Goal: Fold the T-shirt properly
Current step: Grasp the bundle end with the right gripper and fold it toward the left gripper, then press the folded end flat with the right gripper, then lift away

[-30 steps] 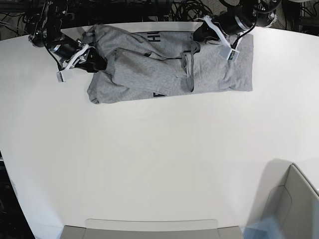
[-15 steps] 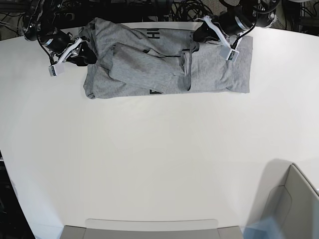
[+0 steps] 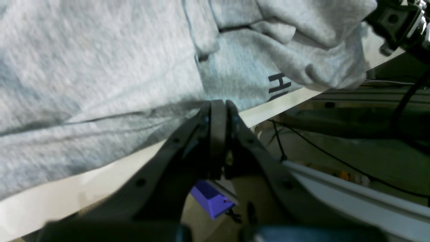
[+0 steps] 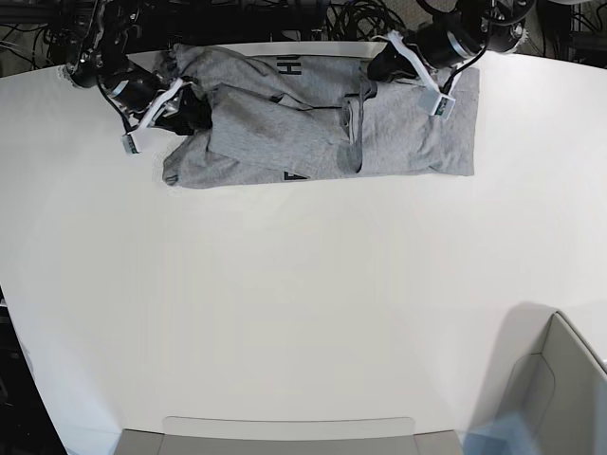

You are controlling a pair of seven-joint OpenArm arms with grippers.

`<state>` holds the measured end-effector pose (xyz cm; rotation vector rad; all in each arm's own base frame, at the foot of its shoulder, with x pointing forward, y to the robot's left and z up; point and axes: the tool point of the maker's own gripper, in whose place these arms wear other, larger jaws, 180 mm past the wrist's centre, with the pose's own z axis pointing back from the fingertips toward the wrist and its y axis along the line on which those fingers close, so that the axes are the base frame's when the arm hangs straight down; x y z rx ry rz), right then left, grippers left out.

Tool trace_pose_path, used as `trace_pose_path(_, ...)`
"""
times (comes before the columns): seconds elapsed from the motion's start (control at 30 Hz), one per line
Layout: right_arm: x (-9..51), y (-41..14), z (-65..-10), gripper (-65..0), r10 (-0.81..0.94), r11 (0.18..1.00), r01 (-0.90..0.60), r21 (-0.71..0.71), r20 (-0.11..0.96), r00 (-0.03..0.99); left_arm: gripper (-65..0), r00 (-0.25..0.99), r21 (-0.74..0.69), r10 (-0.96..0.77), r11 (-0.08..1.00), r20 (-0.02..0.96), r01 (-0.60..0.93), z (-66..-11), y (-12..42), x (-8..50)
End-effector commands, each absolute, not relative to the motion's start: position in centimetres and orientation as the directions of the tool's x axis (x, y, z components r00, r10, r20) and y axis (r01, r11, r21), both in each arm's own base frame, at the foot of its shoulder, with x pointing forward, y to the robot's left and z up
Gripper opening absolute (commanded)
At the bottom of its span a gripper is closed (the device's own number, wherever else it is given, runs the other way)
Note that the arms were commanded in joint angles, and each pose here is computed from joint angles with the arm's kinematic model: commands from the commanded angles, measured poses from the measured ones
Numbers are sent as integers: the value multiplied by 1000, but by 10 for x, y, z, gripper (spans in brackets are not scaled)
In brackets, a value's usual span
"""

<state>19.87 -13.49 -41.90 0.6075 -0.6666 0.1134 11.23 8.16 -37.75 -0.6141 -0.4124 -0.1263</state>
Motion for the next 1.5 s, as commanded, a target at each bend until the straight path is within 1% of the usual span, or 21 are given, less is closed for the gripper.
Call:
trace_pose_path(0.0, 187, -133, -431, -410, -37, 832, -283, 477, 557, 830, -650, 902, -539, 14, 806, 431, 245, -372, 81, 115)
trace_pose_path(0.17, 196, -104, -430, -410, -5, 799, -338, 498, 567, 823, -650, 903, -543, 12, 803, 430, 247, -372, 79, 114)
trace_pose_path(0.27, 203, -91, -438, -421, 69, 801, -379, 464, 557, 828, -650, 903, -546, 14, 800, 430, 248, -371, 78, 114)
trace_pose_path(0.33, 208, -84, -443, -470, 127, 802, -409, 435, 546, 828, -650, 903, -546, 14, 800, 430, 248, -371, 78, 114)
trace_pose_path(0.37, 210, -80, -446, -512, 154, 801, -426, 421, 543, 826, -650, 903, -546, 14, 800, 430, 248, -371, 78, 114)
trace_pose_path(0.43, 218, -73, -447, -634, 205, 795, -463, 393, 544, 814, -650, 903, -546, 14, 800, 430, 248, -371, 78, 114)
trace_pose_path(0.47, 220, -70, -449, -650, 228, 792, -478, 380, 542, 809, -650, 903, -546, 13, 800, 429, 248, -371, 78, 114)
trace_pose_path(0.53, 229, -71, -452, -650, 279, 799, -501, 332, 533, 799, -650, 904, -548, 14, 800, 427, 247, -371, 78, 113)
trace_pose_path(0.67, 252, -88, -446, -650, 313, 832, -500, 241, 540, 781, -650, 904, -548, 14, 800, 427, 247, -371, 78, 113)
trace_pose_path(0.73, 270, -119, -440, -650, 304, 864, -468, 185, 549, 778, -650, 903, -547, 13, 799, 428, 248, -371, 78, 114)
trace_pose_path(0.87, 299, -194, -427, -650, 218, 935, -336, 114, 561, 799, -650, 904, -556, 18, 794, 427, 246, -370, 77, 114)
trace_pose_path(0.93, 303, -225, -423, -650, 223, 948, -311, 72, 548, 806, -650, 904, -583, 39, 776, 426, 242, -366, 73, 114)
trace_pose_path(1.03, 308, -257, -413, -650, 245, 955, -298, 11, 540, 805, -650, 905, -607, 56, 758, 422, 236, -362, 70, 114)
trace_pose_path(1.13, 315, -278, -397, -650, 223, 967, -255, -26, 573, 789, -650, 906, -612, 54, 755, 420, 238, -362, 69, 114)
trace_pose_path(1.2, 320, -281, -381, -650, 241, 964, -257, -61, 600, 763, -650, 906, -613, 55, 754, 420, 238, -362, 69, 114)
trace_pose_path(1.27, 320, -270, -367, -650, 282, 953, -288, -95, 625, 728, -650, 905, -610, 58, 757, 421, 235, -362, 71, 115)
trace_pose_path(1.47, 307, -191, -339, -650, 394, 897, -424, -128, 667, 633, -650, 909, -610, 56, 758, 414, 230, -363, 71, 112)
